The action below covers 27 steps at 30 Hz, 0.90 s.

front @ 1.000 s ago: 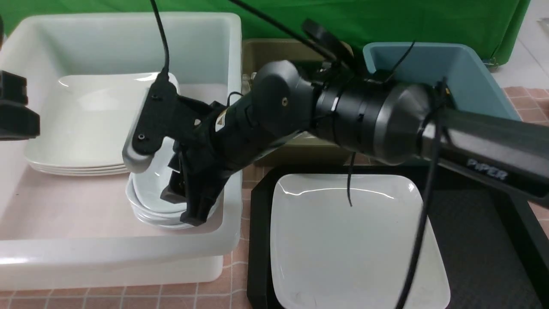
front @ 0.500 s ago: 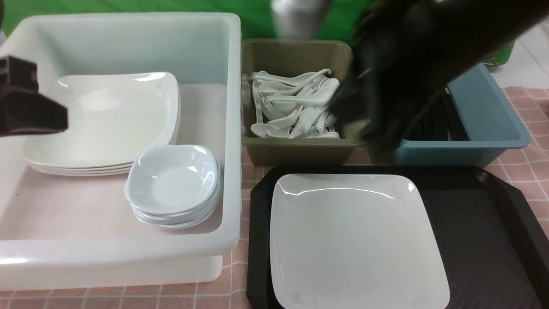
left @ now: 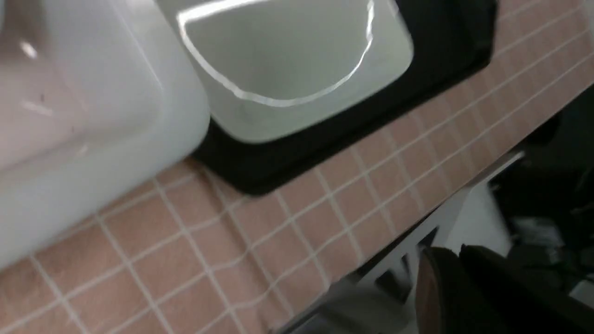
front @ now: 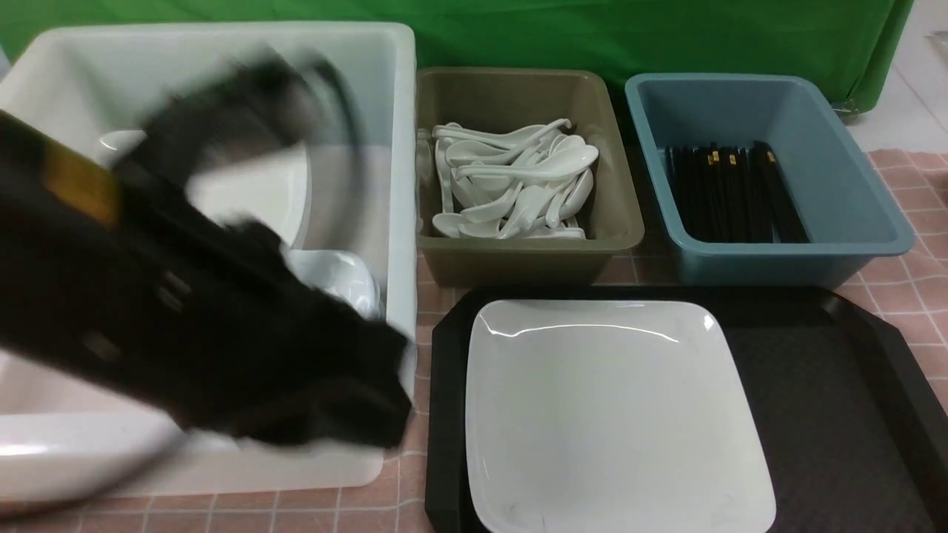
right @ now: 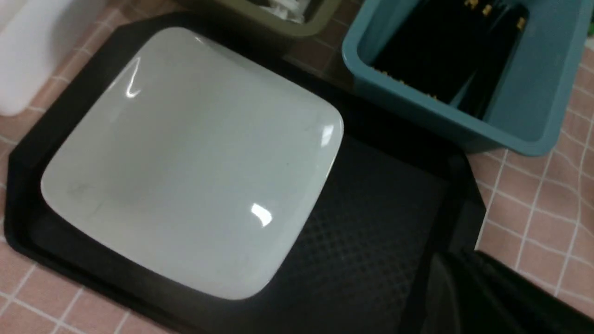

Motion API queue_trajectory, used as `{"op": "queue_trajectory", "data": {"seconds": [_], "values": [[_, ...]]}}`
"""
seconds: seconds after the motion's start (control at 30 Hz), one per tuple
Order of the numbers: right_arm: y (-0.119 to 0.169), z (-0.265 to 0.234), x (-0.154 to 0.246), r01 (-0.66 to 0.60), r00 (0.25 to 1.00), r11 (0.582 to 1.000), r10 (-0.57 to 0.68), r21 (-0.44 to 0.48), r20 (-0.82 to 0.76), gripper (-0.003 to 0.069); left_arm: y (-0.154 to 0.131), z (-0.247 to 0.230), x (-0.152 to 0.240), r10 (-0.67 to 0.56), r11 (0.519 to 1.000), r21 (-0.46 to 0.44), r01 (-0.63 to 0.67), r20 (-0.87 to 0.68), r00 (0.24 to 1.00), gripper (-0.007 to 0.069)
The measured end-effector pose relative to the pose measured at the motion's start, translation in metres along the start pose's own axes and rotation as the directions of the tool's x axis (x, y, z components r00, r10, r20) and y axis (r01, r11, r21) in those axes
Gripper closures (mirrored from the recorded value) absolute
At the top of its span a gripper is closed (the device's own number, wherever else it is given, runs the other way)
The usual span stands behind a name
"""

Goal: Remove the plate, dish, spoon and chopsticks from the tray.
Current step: Use the left arm to grab a plate from the dinner plate

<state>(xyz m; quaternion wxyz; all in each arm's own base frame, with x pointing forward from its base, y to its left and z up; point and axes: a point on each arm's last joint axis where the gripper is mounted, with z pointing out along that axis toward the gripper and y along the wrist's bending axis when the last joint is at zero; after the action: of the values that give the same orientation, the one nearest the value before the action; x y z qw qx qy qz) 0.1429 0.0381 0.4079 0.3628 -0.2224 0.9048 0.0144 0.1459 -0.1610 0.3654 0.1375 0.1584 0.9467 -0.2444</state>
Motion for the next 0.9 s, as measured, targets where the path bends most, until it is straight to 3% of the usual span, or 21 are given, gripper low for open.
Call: {"op": "queue_trajectory", "data": {"seconds": [0.07,0.2,0.33,0.47,0.57,0.67,0.77,0.83,0.9], "values": [[0.004,0.007,0.022,-0.024,1.0,1.0,0.024,0.003,0.0,0.0629,-0.021,0.024,0.013,0.002,0.994,-0.111,-0.01,-0.065,0.998,0.0576],[0.01,0.018,0.047,-0.029,1.0,1.0,0.029,0.005,0.008,0.0629,-0.055,0.057,0.039,0.011,0.977,-0.211,-0.035,-0.115,0.993,0.0499],[0.013,0.022,0.061,-0.03,1.0,1.0,0.029,0.005,0.007,0.0629,-0.083,0.095,0.067,-0.035,0.954,-0.299,-0.007,-0.133,0.99,0.0333],[0.013,0.022,0.061,-0.03,0.999,1.0,0.029,0.008,0.02,0.0629,-0.09,0.123,0.067,-0.079,0.95,-0.311,0.042,-0.107,0.991,0.0184],[0.013,0.022,0.061,-0.029,0.999,1.0,0.029,0.009,0.025,0.0629,-0.089,0.135,0.062,-0.06,0.95,-0.311,0.023,-0.11,0.992,0.0139],[0.012,0.022,0.059,-0.029,0.998,0.999,0.028,0.014,0.05,0.0629,-0.082,0.138,0.054,-0.042,0.946,-0.323,0.003,-0.114,0.993,0.0185],[0.012,0.023,0.057,-0.032,0.997,0.999,0.031,0.019,0.077,0.0629,-0.068,0.13,0.034,-0.057,0.949,-0.314,0.026,-0.091,0.994,0.0386],[0.012,0.023,0.056,-0.036,0.996,0.999,0.035,0.019,0.084,0.0629,-0.059,0.12,0.02,-0.075,0.964,-0.259,0.052,-0.08,0.994,0.0536],[0.012,0.023,0.056,-0.04,0.996,0.999,0.038,0.018,0.084,0.0629,-0.054,0.112,0.011,-0.084,0.979,-0.191,0.07,-0.066,0.994,0.0589]]}}
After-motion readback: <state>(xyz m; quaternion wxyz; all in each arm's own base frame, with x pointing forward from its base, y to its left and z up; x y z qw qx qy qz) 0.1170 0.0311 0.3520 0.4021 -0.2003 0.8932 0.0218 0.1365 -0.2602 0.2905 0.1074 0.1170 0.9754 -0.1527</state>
